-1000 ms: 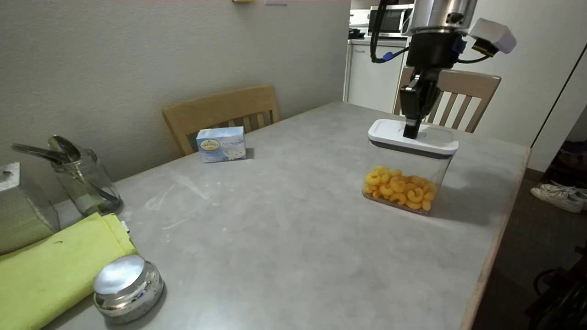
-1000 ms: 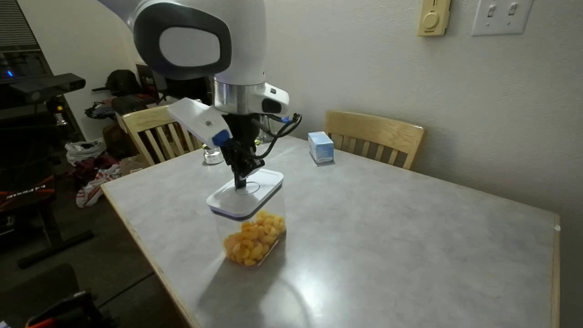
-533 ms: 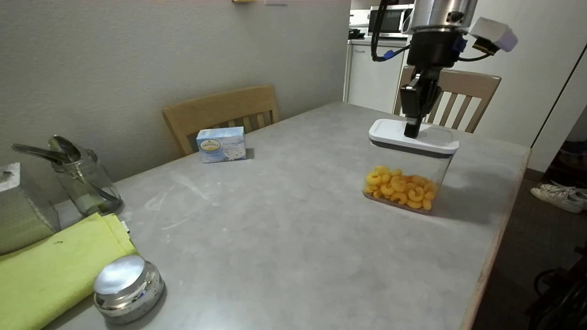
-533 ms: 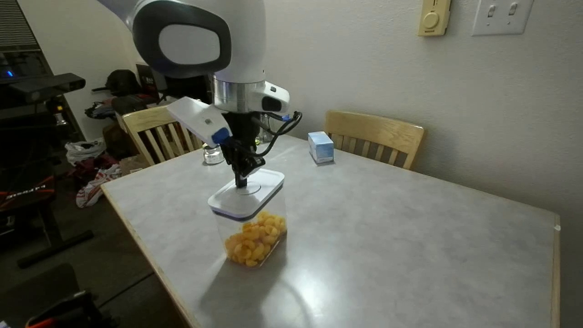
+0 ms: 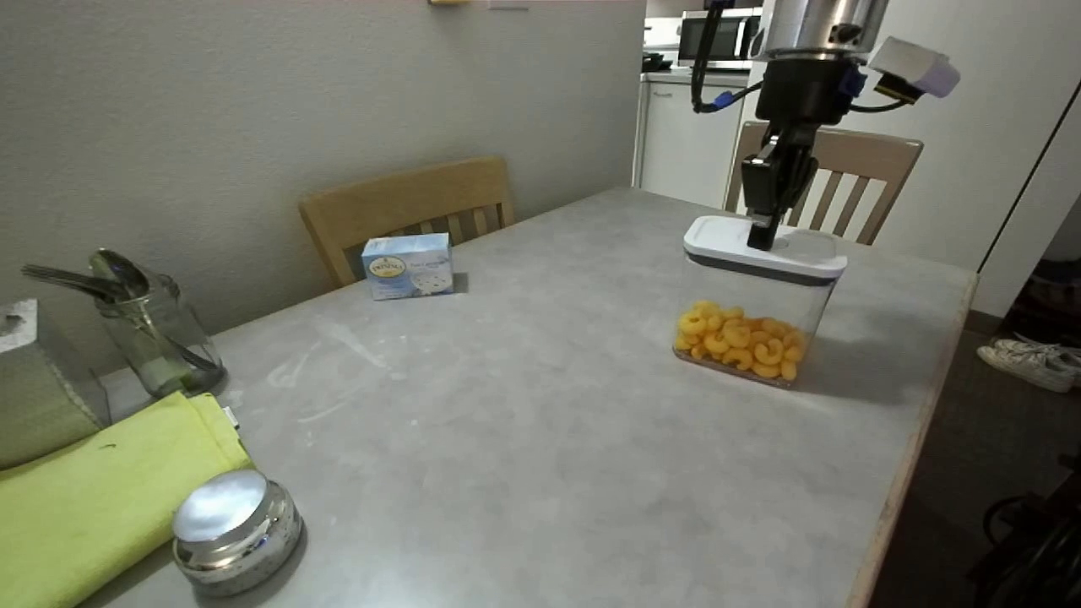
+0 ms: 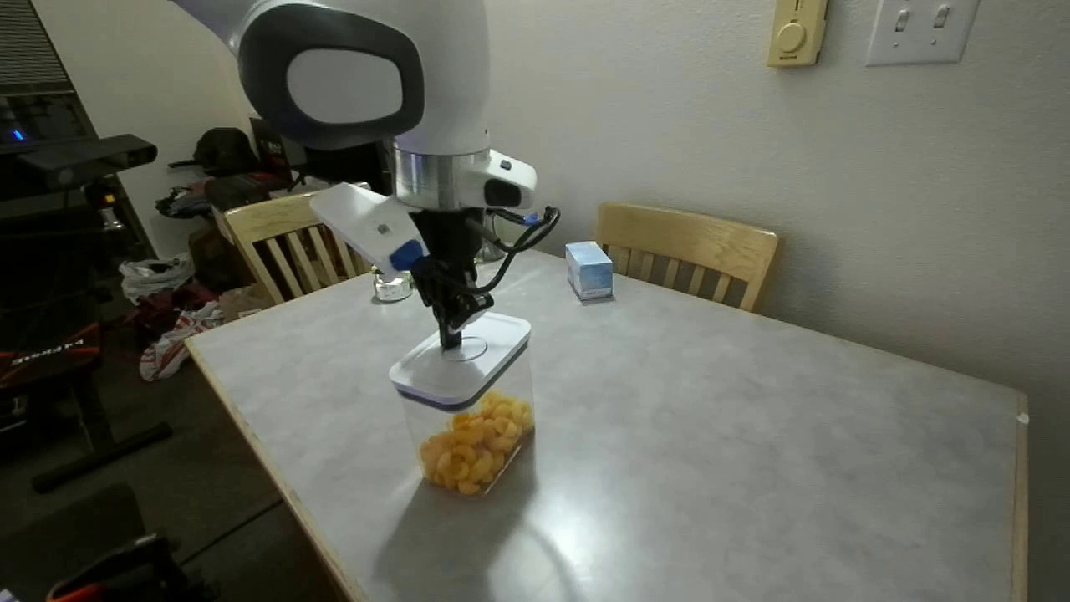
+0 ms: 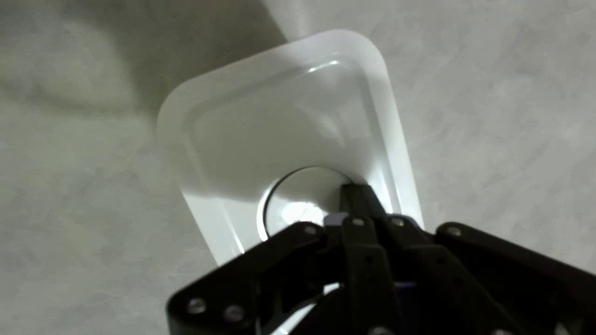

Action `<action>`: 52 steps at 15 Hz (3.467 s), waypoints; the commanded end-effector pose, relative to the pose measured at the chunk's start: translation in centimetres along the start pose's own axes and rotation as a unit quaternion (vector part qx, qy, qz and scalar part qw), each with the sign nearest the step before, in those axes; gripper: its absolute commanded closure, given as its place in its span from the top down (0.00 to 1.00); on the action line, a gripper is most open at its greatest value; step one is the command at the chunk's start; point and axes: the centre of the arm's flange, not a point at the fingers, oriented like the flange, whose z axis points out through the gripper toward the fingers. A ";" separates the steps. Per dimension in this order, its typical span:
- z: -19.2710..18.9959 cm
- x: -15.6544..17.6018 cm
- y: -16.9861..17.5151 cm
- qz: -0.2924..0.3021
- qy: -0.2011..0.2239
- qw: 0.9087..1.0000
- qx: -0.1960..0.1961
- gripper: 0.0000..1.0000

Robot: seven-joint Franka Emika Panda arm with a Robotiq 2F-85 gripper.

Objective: Put the white lid on the storage container then push the button on the lid

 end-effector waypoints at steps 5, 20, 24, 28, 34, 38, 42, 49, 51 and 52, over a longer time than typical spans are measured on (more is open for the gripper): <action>5.8 -1.0 2.0 0.026 0.036 0.998 0.035 0.00; -3.8 2.0 -0.2 -0.025 0.058 0.994 -0.093 0.00; -4.7 2.8 -0.1 -0.040 0.057 0.992 -0.109 0.00; -2.7 2.6 0.7 -0.034 0.051 0.994 -0.095 0.00; 1.2 2.0 2.0 -0.013 0.032 0.997 -0.065 0.00; 2.5 2.0 2.2 -0.001 0.030 0.999 -0.043 0.00; 6.4 1.8 2.2 0.000 -0.019 1.000 -0.011 0.00; 0.0 1.6 1.1 -0.008 -0.006 0.998 -0.057 0.00; -2.5 1.3 1.1 -0.011 -0.008 0.995 -0.097 0.00; -3.6 1.2 1.2 -0.012 -0.007 0.993 -0.114 0.00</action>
